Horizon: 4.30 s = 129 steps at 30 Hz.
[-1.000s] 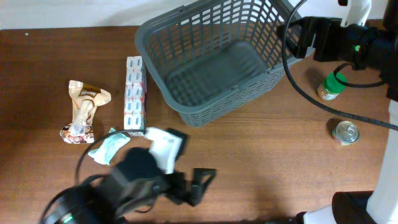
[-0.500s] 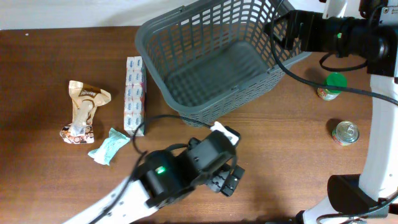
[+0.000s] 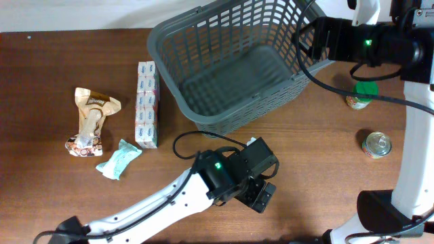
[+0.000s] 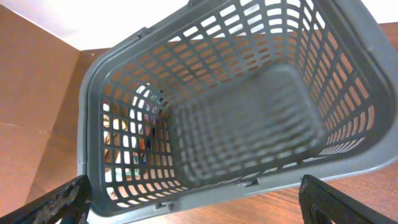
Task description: Pack container
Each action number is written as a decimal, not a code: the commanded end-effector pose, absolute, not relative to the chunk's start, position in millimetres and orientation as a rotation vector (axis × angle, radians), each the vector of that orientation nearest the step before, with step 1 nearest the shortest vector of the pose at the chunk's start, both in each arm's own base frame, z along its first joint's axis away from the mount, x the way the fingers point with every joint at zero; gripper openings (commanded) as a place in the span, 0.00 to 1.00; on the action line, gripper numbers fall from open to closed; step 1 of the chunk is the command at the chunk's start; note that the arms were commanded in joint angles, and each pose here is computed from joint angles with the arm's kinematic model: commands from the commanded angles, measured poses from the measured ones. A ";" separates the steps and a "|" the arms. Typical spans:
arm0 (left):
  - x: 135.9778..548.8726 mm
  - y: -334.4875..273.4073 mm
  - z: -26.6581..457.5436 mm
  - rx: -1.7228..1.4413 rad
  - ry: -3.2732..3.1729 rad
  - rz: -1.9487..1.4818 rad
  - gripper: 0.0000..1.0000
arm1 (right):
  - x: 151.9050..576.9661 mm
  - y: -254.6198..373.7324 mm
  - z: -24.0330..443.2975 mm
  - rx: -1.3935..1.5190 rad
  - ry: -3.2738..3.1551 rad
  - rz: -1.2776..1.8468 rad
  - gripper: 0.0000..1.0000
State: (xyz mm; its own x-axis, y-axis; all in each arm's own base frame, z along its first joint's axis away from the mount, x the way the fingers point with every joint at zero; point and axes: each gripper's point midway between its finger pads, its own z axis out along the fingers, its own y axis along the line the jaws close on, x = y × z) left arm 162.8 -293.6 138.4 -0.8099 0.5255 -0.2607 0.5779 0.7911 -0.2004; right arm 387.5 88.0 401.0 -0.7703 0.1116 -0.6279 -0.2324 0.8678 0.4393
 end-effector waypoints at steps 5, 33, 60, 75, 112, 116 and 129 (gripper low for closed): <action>159.3 -303.8 141.0 0.887 2.793 -0.463 1.00 | 390.7 75.5 404.5 -0.073 2.342 0.533 0.99; 184.1 -341.5 264.7 0.926 2.433 -0.693 1.00 | 404.4 65.9 413.0 -0.060 2.284 0.453 0.99; 245.0 -302.0 276.8 0.583 2.375 -0.360 0.47 | 457.1 74.5 343.4 -0.029 2.433 0.523 0.45; 271.6 -285.6 299.2 0.453 2.262 -0.215 0.01 | 453.9 21.0 309.2 0.216 2.559 0.156 0.04; 254.3 -303.1 290.3 0.506 2.335 -0.367 0.02 | 462.2 21.4 306.3 0.161 2.549 0.143 0.04; 255.9 -306.1 283.1 0.510 2.351 -0.355 0.02 | 462.3 21.5 303.9 0.161 2.556 0.142 0.04; 258.2 -310.2 272.8 0.521 2.372 -0.336 0.02 | 463.8 21.5 274.7 0.167 2.618 0.137 0.04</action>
State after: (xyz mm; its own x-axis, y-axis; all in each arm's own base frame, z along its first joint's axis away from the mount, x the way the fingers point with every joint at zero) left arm 257.4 -307.3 266.3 -0.6889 0.2974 -0.6610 0.4559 0.8868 -0.0762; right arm 463.6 16.1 282.9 -0.8509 0.1595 -0.5005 0.1090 0.9857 0.1288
